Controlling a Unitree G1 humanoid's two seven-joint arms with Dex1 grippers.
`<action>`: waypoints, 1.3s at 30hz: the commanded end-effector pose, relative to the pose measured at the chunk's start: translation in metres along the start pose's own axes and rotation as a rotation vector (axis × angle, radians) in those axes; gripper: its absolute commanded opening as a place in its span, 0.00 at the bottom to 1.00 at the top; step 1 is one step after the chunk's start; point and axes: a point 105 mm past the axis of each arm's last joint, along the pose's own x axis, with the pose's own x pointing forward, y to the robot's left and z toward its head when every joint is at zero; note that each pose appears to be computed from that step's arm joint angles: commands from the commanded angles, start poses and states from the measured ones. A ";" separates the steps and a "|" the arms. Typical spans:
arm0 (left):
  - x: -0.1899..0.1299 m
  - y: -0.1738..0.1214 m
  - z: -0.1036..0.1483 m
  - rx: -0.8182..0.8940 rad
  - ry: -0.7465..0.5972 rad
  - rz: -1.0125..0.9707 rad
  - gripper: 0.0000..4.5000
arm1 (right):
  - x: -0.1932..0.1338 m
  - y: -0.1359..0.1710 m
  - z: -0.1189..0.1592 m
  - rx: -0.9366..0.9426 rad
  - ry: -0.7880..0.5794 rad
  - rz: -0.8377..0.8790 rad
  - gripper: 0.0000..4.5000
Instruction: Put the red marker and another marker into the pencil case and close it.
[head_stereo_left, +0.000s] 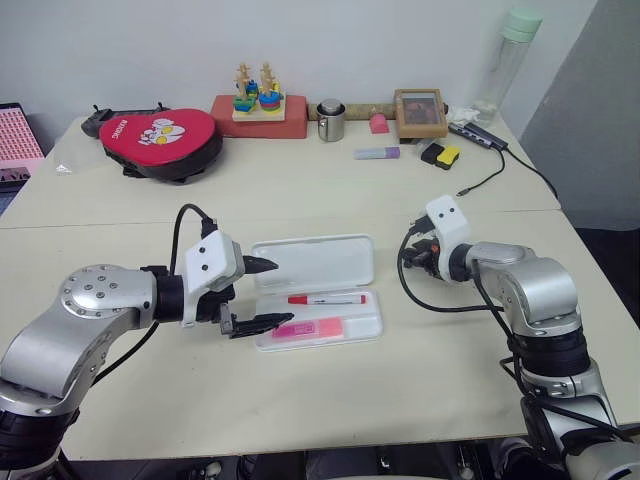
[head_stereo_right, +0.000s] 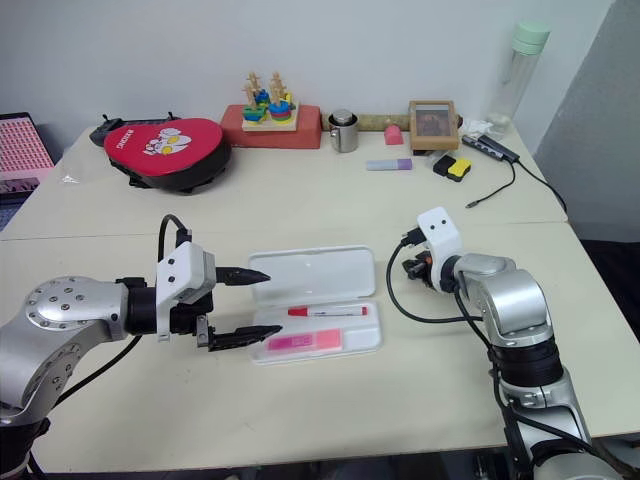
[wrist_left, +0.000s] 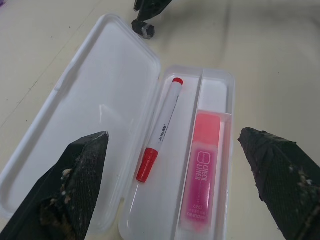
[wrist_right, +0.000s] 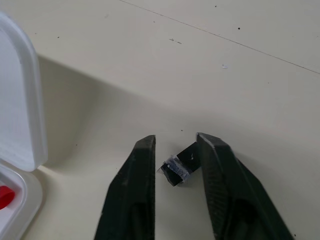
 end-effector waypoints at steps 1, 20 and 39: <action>-0.001 0.002 0.006 0.040 -0.015 0.018 1.00 | -0.006 -0.002 0.011 -0.012 -0.044 -0.014 0.13; 0.000 0.003 0.005 0.039 -0.011 0.023 1.00 | -0.003 -0.012 0.010 0.134 -0.036 -0.094 0.37; 0.001 0.003 0.005 0.045 -0.009 0.027 1.00 | 0.012 -0.004 -0.006 0.287 0.034 -0.066 1.00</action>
